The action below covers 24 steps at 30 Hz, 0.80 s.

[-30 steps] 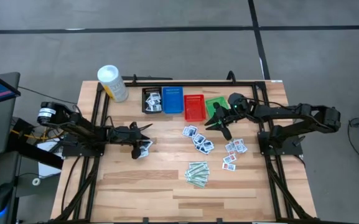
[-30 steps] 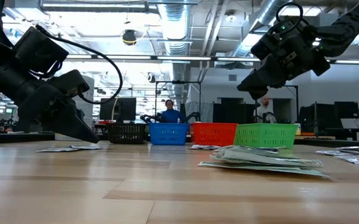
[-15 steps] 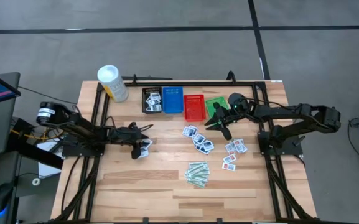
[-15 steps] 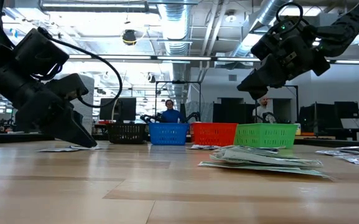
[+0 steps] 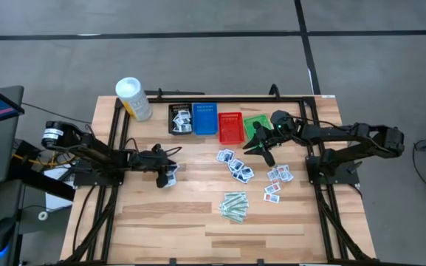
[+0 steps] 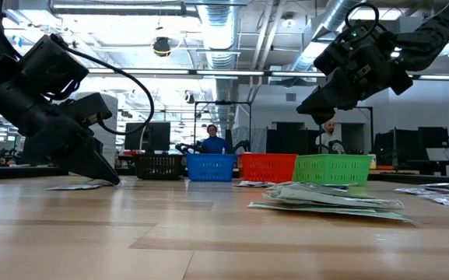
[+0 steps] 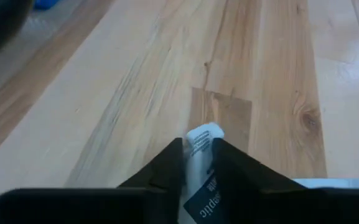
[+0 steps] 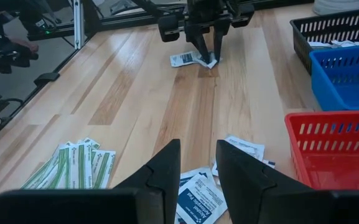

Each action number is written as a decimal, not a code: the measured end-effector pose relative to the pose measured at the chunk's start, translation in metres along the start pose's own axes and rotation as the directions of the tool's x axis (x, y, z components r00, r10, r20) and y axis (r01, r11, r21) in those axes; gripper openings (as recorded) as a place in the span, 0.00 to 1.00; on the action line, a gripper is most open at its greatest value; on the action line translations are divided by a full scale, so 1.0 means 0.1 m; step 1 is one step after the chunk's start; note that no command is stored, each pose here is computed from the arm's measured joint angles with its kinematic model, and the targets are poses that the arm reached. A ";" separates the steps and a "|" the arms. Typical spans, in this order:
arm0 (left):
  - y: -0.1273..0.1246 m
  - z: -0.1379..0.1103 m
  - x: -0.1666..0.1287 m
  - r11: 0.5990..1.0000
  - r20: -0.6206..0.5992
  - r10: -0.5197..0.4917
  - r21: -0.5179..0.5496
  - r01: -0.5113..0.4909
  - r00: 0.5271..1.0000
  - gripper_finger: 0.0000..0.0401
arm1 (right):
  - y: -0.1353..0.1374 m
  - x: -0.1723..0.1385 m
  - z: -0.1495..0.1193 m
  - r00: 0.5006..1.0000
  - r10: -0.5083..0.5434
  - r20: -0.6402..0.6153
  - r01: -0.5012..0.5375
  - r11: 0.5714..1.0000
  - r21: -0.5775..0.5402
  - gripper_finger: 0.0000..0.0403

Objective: Pick & Place First Aid Supplies
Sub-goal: Put the gray pad into the black bin

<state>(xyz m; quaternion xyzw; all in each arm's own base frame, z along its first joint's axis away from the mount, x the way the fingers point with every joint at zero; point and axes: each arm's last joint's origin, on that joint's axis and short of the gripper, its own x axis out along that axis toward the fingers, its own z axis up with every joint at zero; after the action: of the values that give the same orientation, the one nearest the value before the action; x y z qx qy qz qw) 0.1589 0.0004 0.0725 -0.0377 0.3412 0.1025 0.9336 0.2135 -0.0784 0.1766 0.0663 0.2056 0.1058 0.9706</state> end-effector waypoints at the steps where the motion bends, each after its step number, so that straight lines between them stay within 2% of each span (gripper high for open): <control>1: 0.00 0.00 0.00 1.000 0.004 -0.001 -0.001 0.001 1.000 0.16 | 0.00 0.00 0.00 1.000 0.000 0.000 0.000 1.000 0.000 0.24; 6: 0.00 0.05 -0.01 1.000 0.072 0.010 0.009 -0.010 0.997 0.03 | 0.00 0.00 0.00 1.000 0.000 0.000 0.000 1.000 0.000 0.24; 9: 0.01 0.09 -0.01 0.997 0.131 0.055 0.050 -0.062 0.990 0.04 | 0.00 0.00 0.00 1.000 0.000 0.000 0.000 1.000 0.000 0.24; 13: 0.00 0.29 -0.02 0.990 0.273 0.109 0.055 -0.129 0.956 0.07 | 0.00 0.00 0.01 1.000 -0.001 0.005 0.001 1.000 -0.003 0.24; 16: -0.03 0.51 -0.01 0.980 0.378 0.154 0.057 -0.189 0.913 0.05 | 0.00 0.00 0.03 1.000 -0.002 0.023 0.003 1.000 -0.016 0.24; 18: -0.02 0.66 0.00 0.960 0.426 0.235 0.041 -0.278 0.874 0.04 | 0.00 0.00 0.04 0.999 -0.003 0.032 0.004 1.000 -0.016 0.24; 21: 0.07 0.86 0.02 0.915 0.455 0.371 -0.032 -0.402 0.810 0.05 | 0.00 0.00 0.04 0.999 -0.003 0.033 0.003 1.000 -0.007 0.24; 24: 0.24 1.01 0.04 0.881 0.464 0.455 -0.109 -0.461 0.760 0.08 | 0.00 0.00 0.04 0.999 -0.004 0.037 0.004 1.000 -0.008 0.24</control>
<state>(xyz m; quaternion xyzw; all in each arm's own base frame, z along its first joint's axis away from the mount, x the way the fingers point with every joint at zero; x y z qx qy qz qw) 0.2202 0.0388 0.1473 0.0788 0.1006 0.3312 0.9349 0.2152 -0.0792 0.1804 0.0638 0.1873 0.1035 0.9748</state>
